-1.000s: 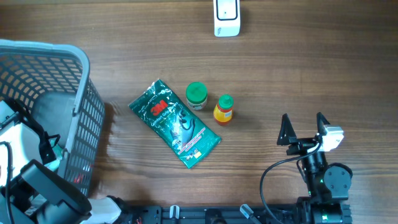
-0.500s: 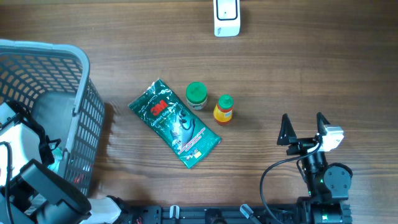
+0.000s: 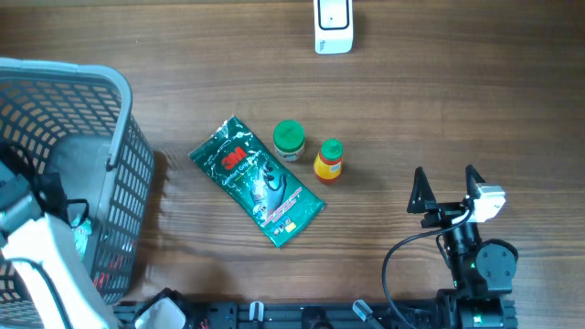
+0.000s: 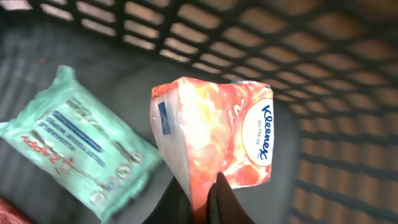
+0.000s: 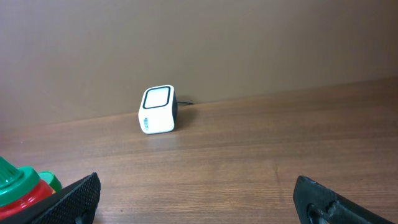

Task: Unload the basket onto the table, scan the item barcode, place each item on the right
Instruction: 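Grasp the orange Kleenex tissue pack with the left gripper, then carry the Kleenex pack out and set it beside the yellow bottle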

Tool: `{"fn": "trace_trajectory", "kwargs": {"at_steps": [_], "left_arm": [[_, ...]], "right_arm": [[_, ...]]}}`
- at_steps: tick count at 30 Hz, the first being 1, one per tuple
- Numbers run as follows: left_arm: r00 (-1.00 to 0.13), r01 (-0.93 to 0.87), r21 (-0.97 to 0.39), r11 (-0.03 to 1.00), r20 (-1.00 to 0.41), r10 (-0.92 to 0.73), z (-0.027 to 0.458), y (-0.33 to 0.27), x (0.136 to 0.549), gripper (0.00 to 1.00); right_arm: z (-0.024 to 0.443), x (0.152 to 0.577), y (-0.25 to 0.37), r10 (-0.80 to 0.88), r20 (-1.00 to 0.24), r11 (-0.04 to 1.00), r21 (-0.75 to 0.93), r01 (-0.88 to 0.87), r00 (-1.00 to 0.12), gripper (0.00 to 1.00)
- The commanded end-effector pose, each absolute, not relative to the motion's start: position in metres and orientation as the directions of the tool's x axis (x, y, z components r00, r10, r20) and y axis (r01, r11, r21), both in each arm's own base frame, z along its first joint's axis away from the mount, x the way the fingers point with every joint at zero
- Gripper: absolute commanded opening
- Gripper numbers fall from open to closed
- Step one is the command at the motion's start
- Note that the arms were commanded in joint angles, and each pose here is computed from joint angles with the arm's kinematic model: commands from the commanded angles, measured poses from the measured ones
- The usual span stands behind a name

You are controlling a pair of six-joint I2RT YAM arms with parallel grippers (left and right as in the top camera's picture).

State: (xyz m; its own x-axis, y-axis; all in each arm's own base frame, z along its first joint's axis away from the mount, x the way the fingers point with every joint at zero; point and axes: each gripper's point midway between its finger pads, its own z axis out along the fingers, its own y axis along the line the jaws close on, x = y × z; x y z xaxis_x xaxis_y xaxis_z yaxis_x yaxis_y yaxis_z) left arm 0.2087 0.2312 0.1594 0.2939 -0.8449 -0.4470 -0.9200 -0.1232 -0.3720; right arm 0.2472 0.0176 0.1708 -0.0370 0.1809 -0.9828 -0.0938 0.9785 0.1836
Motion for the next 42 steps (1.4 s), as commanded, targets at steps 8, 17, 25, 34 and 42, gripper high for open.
{"fn": "trace_trajectory", "kwargs": {"at_steps": [8,17,25,34,42], "left_arm": [[-0.016,-0.378,-0.786,0.490,-0.524,-0.852,0.320,0.128,0.271,0.04],[-0.200,0.242,-0.693,0.679,-0.720,-0.664,0.416,0.029,0.260,0.04],[-0.320,0.540,-0.569,0.620,-0.820,-0.474,0.433,-0.034,0.237,0.04],[-0.453,0.761,-0.529,0.377,-0.848,-0.276,0.422,-0.121,0.228,0.04],[-0.768,0.470,-0.733,0.492,-0.614,-0.180,0.302,-0.165,0.268,0.04]], "right_arm": [[0.172,0.247,0.014,0.191,-0.981,0.978,0.193,-0.076,-0.031,1.00],[0.172,0.247,0.014,0.192,-0.981,0.978,0.194,-0.076,-0.031,1.00],[0.172,0.247,0.014,0.192,-0.981,0.978,0.194,-0.076,-0.031,1.00],[0.172,0.247,0.014,0.192,-0.981,0.978,0.194,-0.076,-0.031,1.00],[0.172,0.247,0.014,0.192,-0.981,0.978,0.194,-0.076,-0.031,1.00]]}}
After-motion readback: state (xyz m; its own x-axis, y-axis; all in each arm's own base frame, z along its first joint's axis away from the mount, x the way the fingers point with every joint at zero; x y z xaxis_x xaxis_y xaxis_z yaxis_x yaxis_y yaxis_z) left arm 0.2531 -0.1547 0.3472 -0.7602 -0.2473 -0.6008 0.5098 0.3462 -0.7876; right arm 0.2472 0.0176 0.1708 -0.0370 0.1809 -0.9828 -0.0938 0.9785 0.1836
